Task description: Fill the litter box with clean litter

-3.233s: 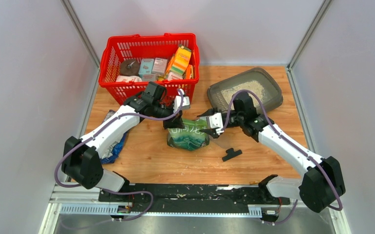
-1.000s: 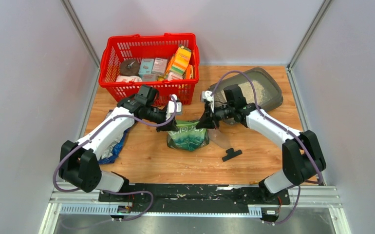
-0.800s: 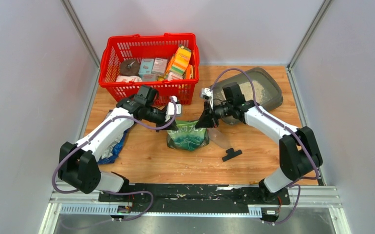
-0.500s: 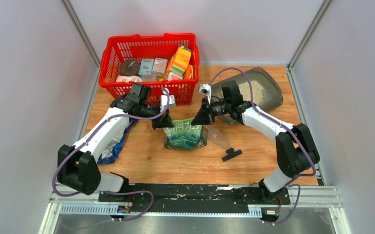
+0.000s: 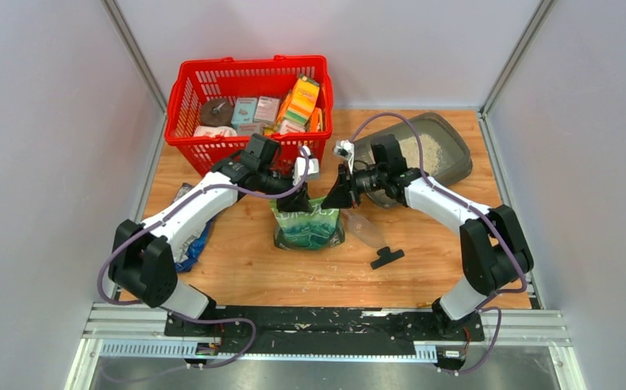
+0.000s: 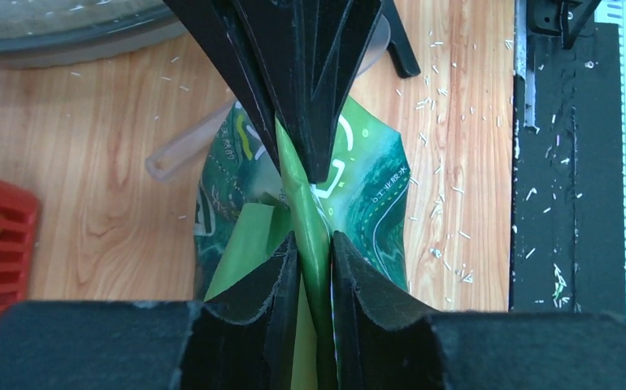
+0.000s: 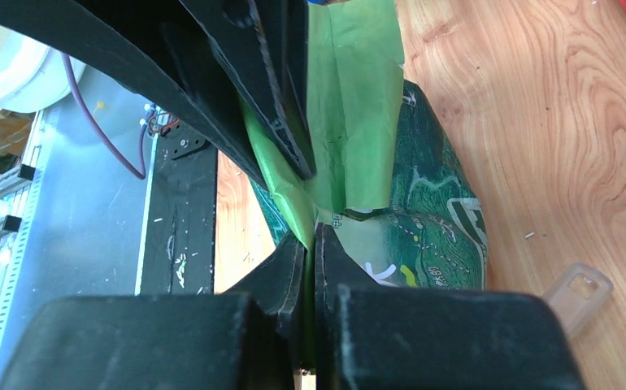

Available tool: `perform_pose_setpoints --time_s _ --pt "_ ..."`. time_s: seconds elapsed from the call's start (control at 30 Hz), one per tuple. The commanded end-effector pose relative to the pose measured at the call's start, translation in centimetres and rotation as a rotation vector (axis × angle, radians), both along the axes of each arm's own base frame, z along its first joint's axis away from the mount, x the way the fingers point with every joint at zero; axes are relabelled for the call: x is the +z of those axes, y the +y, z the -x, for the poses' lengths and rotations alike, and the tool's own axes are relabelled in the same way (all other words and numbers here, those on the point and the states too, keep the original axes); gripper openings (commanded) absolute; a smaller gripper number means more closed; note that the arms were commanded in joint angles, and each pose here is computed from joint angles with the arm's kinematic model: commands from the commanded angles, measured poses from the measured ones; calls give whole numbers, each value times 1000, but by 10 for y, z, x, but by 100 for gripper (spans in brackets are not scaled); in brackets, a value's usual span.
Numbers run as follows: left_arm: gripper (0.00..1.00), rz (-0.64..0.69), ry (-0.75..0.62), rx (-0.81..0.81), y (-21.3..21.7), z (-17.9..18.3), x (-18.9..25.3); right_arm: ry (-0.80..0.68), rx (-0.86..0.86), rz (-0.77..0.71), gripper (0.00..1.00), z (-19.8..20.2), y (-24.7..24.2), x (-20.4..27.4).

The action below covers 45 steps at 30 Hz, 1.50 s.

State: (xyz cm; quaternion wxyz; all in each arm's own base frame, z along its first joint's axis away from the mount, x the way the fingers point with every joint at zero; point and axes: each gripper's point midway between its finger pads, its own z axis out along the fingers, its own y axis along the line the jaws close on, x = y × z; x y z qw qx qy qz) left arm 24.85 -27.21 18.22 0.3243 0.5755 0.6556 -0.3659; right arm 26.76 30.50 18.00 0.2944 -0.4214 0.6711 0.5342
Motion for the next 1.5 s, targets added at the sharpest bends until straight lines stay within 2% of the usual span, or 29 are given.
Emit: perform_pose_setpoints --time_s 0.0,0.27,0.37,0.4,0.47,0.5,0.6,0.67,0.7,0.77,0.8,0.83,0.87,0.9,0.93,0.97,1.03,1.1,1.13,1.27,1.47 --pt "27 56 -19 -63 -25 -5 12 -110 2 -31 0 -12 1 21" --pt "25 80 0 -64 -42 -14 17 -89 13 -16 0 -7 -2 14" --pt "14 83 14 -75 -46 -11 15 -89 7 -13 1 -10 -1 14" --pt "8 86 19 -76 -47 -11 15 -90 4 -10 2 -11 -1 13" --pt "2 87 46 -64 -47 -9 15 -96 -15 2 6 -14 -2 16" --pt "0 86 54 -61 -47 -8 15 -90 -30 10 26 -16 -3 18" --pt "0 82 90 -51 -46 -5 14 -131 -114 4 56 -28 -19 48" --pt "0 81 108 -45 -46 -3 14 -164 -251 24 74 -50 -45 68" --pt "0 79 117 -44 -46 -2 12 -225 -298 17 88 -51 -58 89" --pt "0 74 139 -38 -46 -1 8 -333 -322 68 94 -52 -88 96" --pt "0 74 142 -37 -46 -1 9 -395 -298 98 95 -46 -96 95" --pt "0 71 153 -30 -46 -1 7 -374 -260 157 94 -22 -108 85" --pt "0 68 160 -28 -46 -1 6 -528 -171 210 92 -15 -116 77" --pt "0 71 160 -26 -47 -2 7 -537 -119 251 90 -1 -122 60" --pt "0 71 168 -20 -47 -2 6 -465 -48 310 88 31 -132 40" --pt "0 72 167 -21 -47 -2 6 -570 74 346 87 42 -139 26" --pt "0 73 168 -19 -48 -4 7 -461 222 432 79 85 -159 -10" --pt "0 71 169 -14 -48 -5 7 -410 286 483 70 97 -170 -34" --pt "0 69 175 -14 -49 -5 6 -360 299 515 68 106 -178 -50" --pt "0 60 196 -7 -49 -5 3 -353 309 542 65 100 -184 -80" --pt "0 49 220 -2 -49 -5 2 -384 284 567 61 68 -183 -112"
